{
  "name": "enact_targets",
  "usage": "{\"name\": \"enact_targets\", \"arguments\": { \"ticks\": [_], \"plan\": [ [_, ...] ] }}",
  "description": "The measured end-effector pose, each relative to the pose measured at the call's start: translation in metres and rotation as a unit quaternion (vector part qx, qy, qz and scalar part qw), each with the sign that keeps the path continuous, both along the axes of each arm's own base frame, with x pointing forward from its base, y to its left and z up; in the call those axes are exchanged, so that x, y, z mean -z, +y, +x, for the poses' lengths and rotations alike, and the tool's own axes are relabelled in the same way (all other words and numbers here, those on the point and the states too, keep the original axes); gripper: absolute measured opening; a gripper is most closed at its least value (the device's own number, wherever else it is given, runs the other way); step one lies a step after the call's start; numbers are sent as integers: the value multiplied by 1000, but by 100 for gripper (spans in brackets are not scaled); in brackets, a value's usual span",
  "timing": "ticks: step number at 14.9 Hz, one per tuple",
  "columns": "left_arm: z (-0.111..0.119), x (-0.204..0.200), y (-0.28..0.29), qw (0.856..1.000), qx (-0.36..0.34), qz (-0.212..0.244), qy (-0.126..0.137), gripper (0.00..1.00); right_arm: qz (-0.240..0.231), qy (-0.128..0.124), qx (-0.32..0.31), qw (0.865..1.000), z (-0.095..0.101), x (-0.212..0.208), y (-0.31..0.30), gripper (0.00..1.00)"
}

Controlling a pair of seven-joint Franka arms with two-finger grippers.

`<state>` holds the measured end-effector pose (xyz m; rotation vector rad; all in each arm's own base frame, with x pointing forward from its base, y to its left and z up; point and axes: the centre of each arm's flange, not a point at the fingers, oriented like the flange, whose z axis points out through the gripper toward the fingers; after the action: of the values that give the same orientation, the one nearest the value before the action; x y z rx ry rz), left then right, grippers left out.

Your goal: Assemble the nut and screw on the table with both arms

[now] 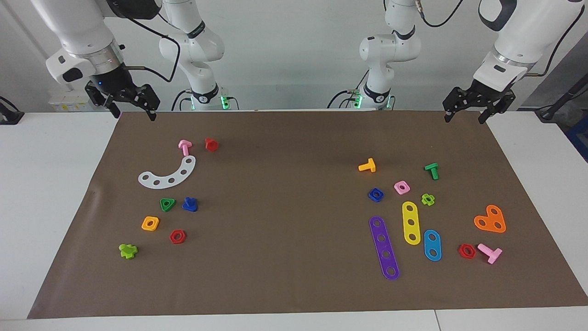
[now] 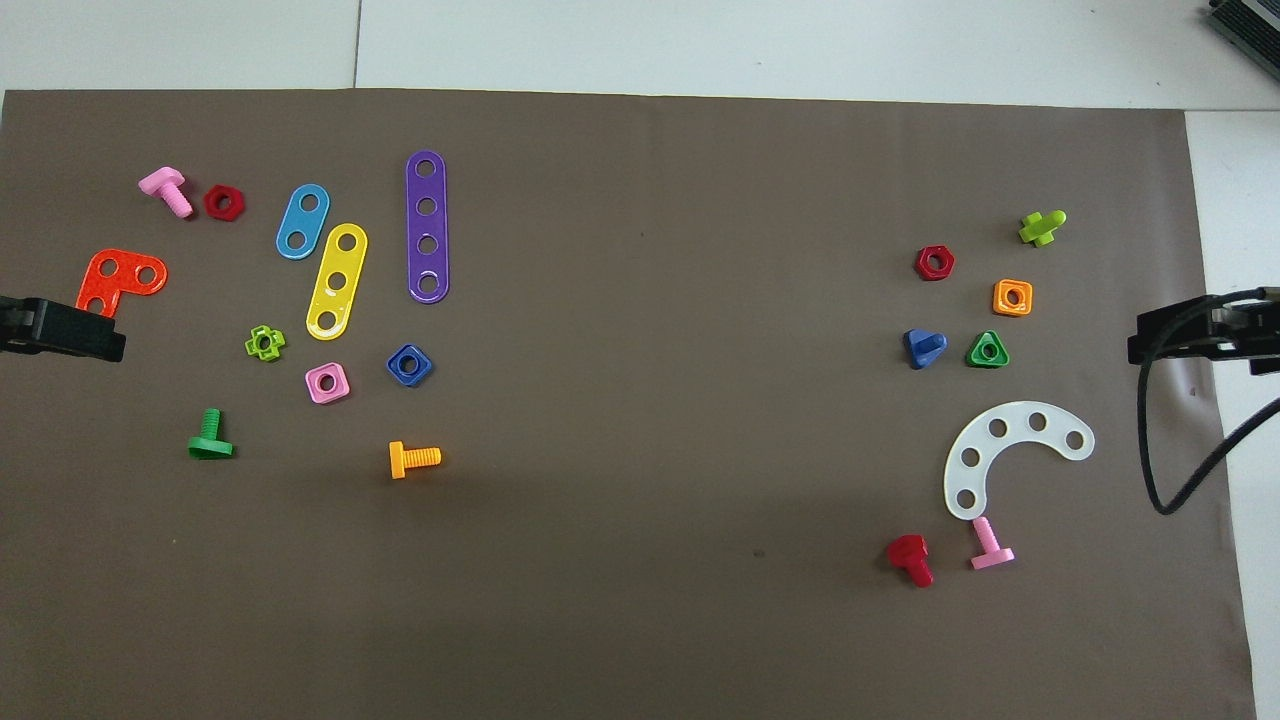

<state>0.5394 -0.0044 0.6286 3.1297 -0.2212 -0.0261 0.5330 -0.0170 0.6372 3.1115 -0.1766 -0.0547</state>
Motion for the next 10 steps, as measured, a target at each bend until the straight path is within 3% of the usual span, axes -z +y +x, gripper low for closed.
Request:
{"name": "enact_targets", "arguments": {
  "ticks": [8,10],
  "plan": [
    [0,0,0,1000,0,0,0,100,0,0,-1,1000,0,1,0,100],
    [0,0,0,1000,0,0,0,100,1,-12,-13,1000,5,9,2,100]
  ]
}}
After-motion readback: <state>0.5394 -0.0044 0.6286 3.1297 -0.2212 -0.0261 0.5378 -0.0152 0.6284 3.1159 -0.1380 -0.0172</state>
